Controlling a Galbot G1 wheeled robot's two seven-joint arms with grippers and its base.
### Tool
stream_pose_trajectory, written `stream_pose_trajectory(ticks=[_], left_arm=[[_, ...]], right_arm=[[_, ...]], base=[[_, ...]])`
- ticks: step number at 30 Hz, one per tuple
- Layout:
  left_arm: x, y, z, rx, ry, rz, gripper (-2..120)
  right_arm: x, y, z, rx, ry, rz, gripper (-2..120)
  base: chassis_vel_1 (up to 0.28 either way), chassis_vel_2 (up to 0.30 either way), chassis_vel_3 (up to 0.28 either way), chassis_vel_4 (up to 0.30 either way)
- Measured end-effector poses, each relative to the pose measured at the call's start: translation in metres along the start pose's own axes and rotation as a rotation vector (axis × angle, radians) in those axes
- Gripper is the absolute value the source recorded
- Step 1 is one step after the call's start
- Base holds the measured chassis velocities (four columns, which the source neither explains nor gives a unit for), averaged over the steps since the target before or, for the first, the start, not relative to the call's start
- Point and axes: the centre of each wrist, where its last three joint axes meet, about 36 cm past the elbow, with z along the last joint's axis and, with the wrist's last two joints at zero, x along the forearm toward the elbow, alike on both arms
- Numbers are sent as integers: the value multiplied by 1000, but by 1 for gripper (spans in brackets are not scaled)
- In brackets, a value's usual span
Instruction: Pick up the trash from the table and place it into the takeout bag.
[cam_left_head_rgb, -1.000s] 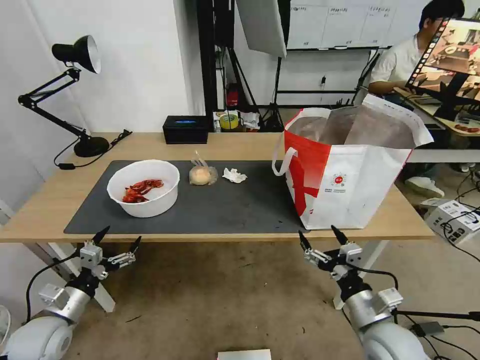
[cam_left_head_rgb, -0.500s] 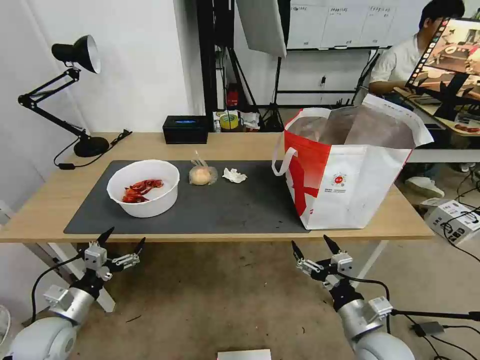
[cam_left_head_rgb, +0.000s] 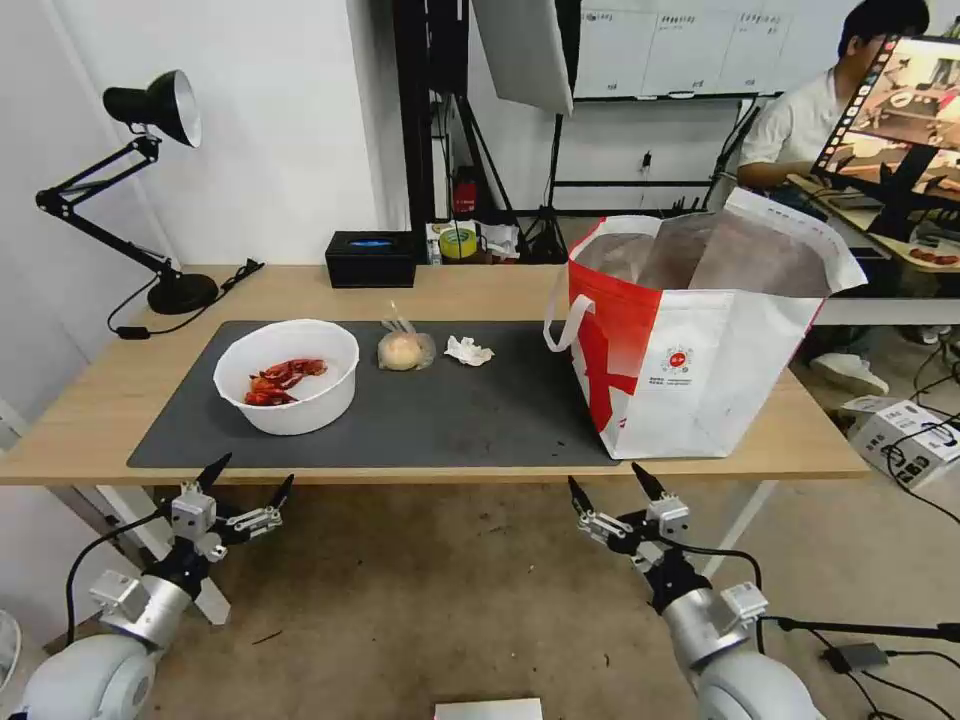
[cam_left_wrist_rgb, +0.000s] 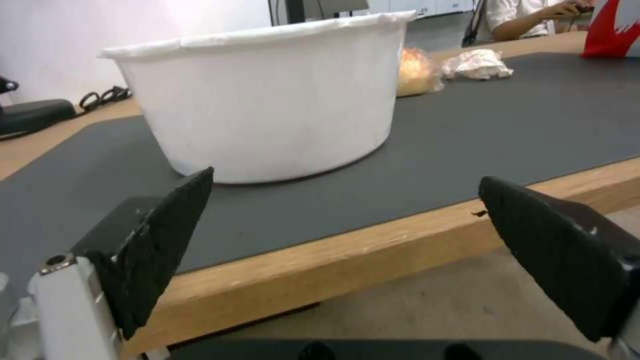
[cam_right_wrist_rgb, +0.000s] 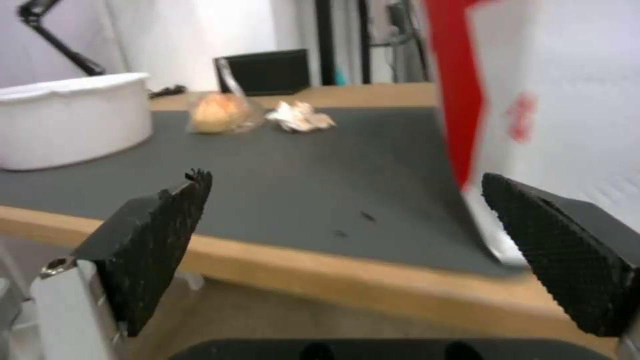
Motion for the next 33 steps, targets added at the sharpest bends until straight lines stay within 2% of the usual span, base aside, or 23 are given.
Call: stream_pose_trajectory(ticks=[15, 18, 26, 33], left_arm=[[-2, -4, -6, 0, -17, 3, 100], [-2, -5, -7, 1, -19, 4, 100], [-3, -9, -5, 2, -16, 7, 100], [-3, -3, -8, -14, -15, 4, 100]], right_arm=[[-61, 13, -25, 62, 18, -157, 100], [-86, 11, -31, 74, 18, -180, 100], [-125, 20, -38, 92, 48, -188, 100], [-163, 47, -40, 85, 89, -106, 100]], base=[[0, 0, 0, 0], [0, 0, 0, 0], [0, 0, 0, 0], [0, 0, 0, 0]])
